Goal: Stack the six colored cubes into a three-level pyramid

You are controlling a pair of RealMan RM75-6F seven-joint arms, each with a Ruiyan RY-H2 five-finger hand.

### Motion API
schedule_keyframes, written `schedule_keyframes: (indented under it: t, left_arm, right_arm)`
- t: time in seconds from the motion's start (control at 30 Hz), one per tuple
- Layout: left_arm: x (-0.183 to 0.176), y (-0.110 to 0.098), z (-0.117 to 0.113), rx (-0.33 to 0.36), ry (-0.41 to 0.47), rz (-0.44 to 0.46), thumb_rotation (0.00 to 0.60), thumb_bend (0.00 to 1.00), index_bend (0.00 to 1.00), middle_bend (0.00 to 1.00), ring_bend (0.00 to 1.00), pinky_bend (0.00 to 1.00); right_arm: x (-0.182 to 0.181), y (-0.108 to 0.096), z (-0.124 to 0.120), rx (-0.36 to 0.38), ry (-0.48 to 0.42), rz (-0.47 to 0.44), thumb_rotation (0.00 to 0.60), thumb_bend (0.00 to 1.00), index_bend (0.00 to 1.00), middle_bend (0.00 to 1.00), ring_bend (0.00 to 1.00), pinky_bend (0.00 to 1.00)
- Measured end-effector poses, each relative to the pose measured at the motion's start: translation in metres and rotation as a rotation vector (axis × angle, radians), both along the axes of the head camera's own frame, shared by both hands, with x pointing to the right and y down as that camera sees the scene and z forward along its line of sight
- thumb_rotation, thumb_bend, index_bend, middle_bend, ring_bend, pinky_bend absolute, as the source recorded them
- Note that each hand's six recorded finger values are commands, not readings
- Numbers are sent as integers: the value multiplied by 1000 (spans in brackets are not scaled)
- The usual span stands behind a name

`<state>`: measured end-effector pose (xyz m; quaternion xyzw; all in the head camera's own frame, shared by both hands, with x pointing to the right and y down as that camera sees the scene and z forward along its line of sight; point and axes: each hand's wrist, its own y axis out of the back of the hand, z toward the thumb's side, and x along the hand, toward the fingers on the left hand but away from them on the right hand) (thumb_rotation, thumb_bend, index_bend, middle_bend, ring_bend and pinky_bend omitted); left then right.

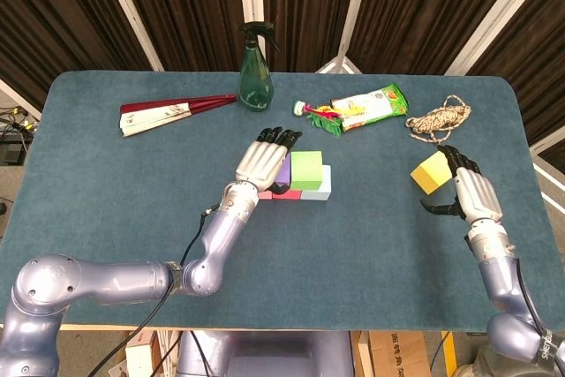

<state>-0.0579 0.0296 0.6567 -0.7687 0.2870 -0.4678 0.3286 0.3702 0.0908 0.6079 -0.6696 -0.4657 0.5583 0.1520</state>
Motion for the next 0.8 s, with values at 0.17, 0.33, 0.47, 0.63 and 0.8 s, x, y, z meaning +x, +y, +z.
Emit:
schedule_keyframes:
  t: [0.17,0.33,0.47,0.63,0.8]
  left_arm:
    - [-2,2,-1,-9,10,-3,600,264,0,62,6,18]
    - [-3,7,-9,-17,36,12,600,230,0,62,6,18]
    - [-7,10,-22,0,64,25,600,203,0,62,6,18]
    - [-28,10,-39,23,87,10,600,187,0,61,6,18]
    - [-70,10,-54,62,69,-41,600,187,0,60,6,18]
  right_arm:
    - [1,0,1,-4,2,0,600,271,0,0,0,11]
    - [2,1,2,-14,8,-2,600,270,0,0,0,9]
    - [2,3,3,-29,15,-8,600,270,0,0,0,0]
    - [-2,8,6,-54,29,-38,600,270,0,0,0,0]
    - [-10,15,10,-82,37,-76,600,270,0,0,0,0]
